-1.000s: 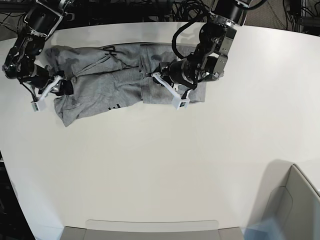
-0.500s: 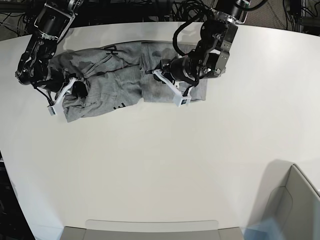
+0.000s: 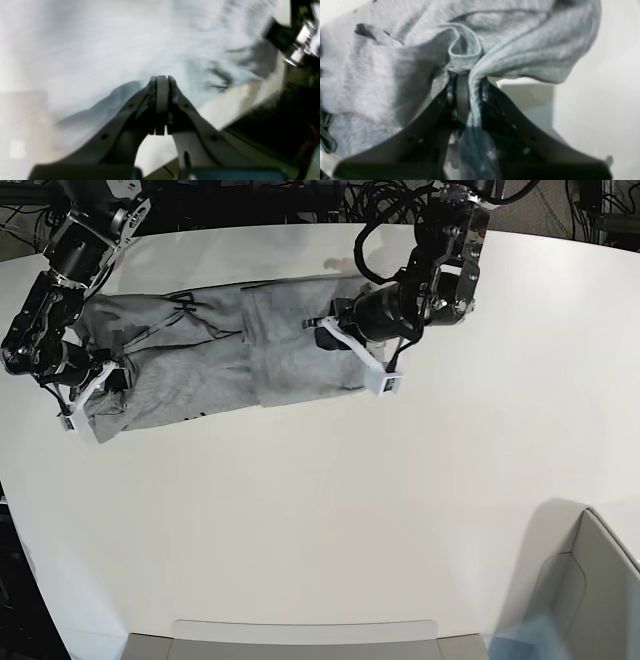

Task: Fold the T-shirt properly
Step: 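Grasp the doubled strip with both grippers at its folded edges, then fold the strip end with the right gripper over onto the bundle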

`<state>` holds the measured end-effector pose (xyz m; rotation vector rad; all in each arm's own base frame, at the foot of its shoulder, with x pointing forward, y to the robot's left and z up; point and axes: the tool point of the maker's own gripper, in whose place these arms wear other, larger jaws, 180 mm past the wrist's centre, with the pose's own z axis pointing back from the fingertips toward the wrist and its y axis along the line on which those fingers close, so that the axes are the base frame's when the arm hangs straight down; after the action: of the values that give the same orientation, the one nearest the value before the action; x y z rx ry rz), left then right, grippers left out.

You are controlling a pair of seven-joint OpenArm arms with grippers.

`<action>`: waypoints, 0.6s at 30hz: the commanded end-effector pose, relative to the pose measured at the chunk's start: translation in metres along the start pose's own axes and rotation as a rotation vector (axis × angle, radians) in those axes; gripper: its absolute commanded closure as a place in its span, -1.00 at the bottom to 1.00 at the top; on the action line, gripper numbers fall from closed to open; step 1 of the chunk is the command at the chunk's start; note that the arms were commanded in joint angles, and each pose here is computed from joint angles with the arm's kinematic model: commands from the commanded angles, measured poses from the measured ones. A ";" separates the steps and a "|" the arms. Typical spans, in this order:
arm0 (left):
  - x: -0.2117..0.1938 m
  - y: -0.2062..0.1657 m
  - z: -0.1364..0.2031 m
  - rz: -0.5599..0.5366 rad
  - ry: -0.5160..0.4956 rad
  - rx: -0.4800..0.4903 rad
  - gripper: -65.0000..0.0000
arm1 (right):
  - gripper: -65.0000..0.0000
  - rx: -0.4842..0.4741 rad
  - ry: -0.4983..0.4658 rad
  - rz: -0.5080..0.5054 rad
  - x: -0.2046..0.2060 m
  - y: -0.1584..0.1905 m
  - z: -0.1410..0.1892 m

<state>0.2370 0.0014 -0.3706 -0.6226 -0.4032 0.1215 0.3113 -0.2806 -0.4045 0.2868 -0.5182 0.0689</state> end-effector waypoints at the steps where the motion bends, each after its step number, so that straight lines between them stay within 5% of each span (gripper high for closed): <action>1: 0.010 0.009 0.008 -0.007 -0.032 0.017 1.00 | 1.00 -0.001 -0.069 0.034 0.026 -0.001 0.009; 9: 0.008 0.046 0.021 0.021 -0.035 0.103 1.00 | 1.00 -0.034 -0.154 0.135 0.059 0.007 0.023; 18: 0.021 0.099 0.049 0.069 -0.091 0.222 1.00 | 1.00 0.045 -0.193 0.359 0.067 0.135 0.013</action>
<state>0.2321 0.1137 -0.3934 -0.4003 -0.4229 0.2655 0.3323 -0.1485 -0.3440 0.2634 -0.6918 0.4041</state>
